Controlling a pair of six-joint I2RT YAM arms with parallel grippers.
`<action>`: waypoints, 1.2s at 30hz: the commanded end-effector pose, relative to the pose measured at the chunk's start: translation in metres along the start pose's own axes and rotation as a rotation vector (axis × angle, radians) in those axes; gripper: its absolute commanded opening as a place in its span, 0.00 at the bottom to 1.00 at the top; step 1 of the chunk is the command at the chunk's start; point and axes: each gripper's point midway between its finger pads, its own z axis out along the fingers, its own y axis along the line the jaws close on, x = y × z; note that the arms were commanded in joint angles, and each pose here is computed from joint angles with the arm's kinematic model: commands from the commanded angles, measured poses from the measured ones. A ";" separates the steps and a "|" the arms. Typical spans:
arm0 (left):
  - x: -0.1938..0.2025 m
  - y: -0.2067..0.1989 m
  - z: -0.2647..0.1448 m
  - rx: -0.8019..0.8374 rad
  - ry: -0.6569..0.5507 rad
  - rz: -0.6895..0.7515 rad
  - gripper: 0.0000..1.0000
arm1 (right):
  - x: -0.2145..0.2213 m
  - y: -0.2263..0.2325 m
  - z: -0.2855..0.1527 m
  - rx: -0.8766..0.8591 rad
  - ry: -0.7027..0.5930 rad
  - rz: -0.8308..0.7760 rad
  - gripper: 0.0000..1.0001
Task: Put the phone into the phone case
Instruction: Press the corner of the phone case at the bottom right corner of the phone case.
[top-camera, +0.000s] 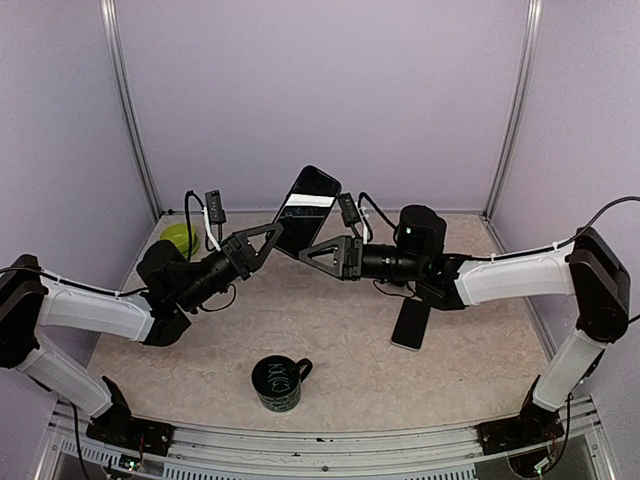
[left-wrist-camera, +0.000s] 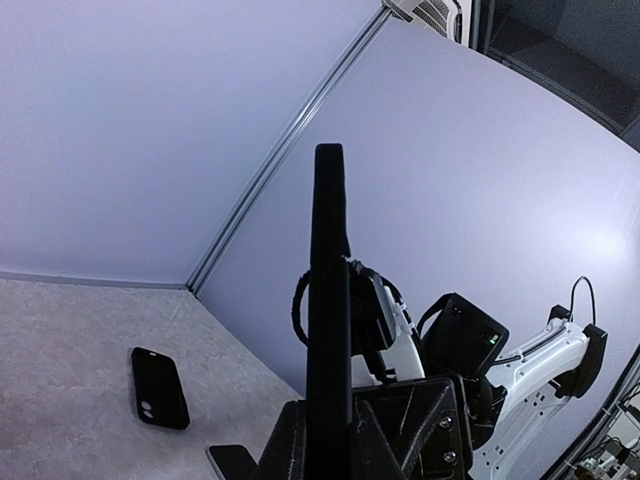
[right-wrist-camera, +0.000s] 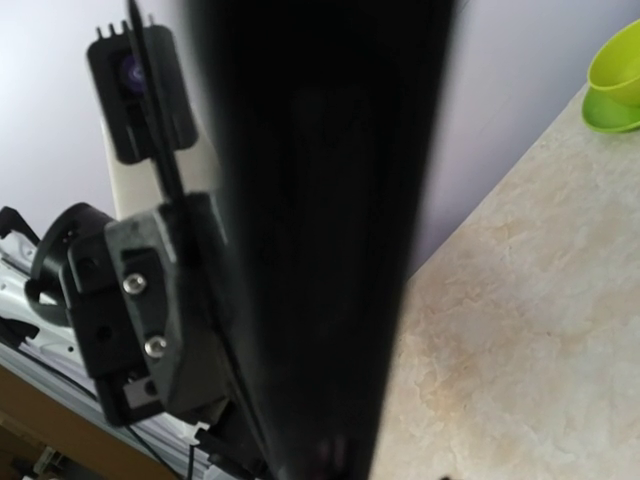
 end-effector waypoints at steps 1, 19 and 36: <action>-0.011 -0.029 -0.003 0.103 -0.041 0.013 0.00 | 0.000 0.010 0.010 -0.036 0.011 -0.033 0.51; -0.014 -0.019 -0.020 0.072 -0.111 -0.093 0.00 | -0.017 0.031 -0.004 -0.126 -0.134 -0.115 0.37; -0.023 -0.012 -0.027 0.008 -0.168 -0.051 0.00 | 0.003 0.020 0.005 -0.113 -0.053 -0.065 0.47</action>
